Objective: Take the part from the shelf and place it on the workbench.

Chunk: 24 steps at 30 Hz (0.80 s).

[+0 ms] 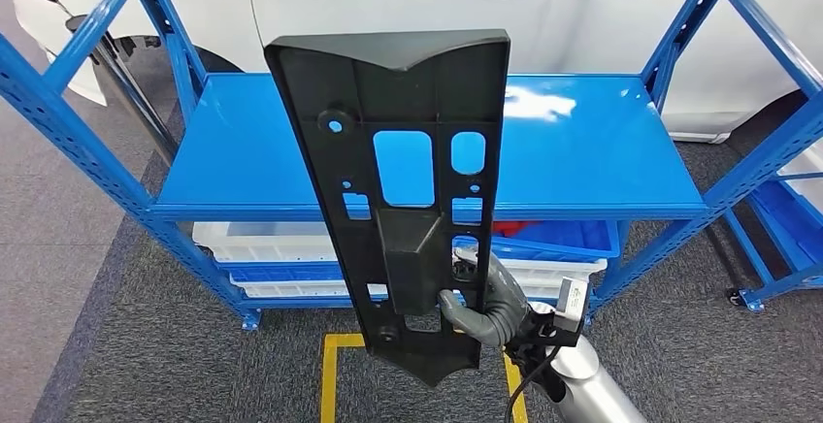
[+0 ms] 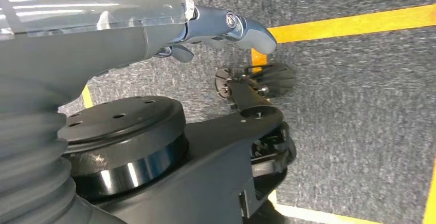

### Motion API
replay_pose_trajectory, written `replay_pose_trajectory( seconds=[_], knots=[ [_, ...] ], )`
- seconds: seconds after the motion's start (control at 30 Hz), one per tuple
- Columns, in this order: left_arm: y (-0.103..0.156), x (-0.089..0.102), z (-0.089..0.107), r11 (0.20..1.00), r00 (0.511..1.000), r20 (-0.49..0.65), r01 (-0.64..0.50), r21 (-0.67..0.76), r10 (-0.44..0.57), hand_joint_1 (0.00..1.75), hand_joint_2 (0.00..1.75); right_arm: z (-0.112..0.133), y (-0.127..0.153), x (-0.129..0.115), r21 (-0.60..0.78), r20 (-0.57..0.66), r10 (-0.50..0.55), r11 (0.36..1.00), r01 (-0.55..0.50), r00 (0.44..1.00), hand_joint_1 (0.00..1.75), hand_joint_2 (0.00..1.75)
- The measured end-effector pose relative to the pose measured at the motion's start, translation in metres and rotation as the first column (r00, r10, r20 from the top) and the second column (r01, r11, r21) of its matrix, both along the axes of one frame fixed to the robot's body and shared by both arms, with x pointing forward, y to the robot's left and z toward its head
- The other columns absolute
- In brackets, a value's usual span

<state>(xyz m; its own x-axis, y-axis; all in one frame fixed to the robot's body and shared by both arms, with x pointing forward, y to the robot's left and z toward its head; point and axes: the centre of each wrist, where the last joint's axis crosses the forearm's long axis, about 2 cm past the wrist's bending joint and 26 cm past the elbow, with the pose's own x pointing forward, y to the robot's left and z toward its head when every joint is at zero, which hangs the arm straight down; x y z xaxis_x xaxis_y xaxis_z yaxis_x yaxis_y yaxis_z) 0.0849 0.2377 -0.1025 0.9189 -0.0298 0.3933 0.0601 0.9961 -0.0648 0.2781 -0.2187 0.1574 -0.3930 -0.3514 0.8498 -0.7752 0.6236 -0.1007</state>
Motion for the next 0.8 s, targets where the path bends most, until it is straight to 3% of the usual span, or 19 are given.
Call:
replay_pose_trajectory(
  seconds=[0.8],
  knots=[
    [-0.001,0.003,0.001,1.000,1.000,-0.001,0.002,0.000,-0.002,0.00,1.75,0.015,-0.006,0.016,0.007,0.046,-0.018,1.000,0.018,0.999,1.38,1.75]
  ],
)
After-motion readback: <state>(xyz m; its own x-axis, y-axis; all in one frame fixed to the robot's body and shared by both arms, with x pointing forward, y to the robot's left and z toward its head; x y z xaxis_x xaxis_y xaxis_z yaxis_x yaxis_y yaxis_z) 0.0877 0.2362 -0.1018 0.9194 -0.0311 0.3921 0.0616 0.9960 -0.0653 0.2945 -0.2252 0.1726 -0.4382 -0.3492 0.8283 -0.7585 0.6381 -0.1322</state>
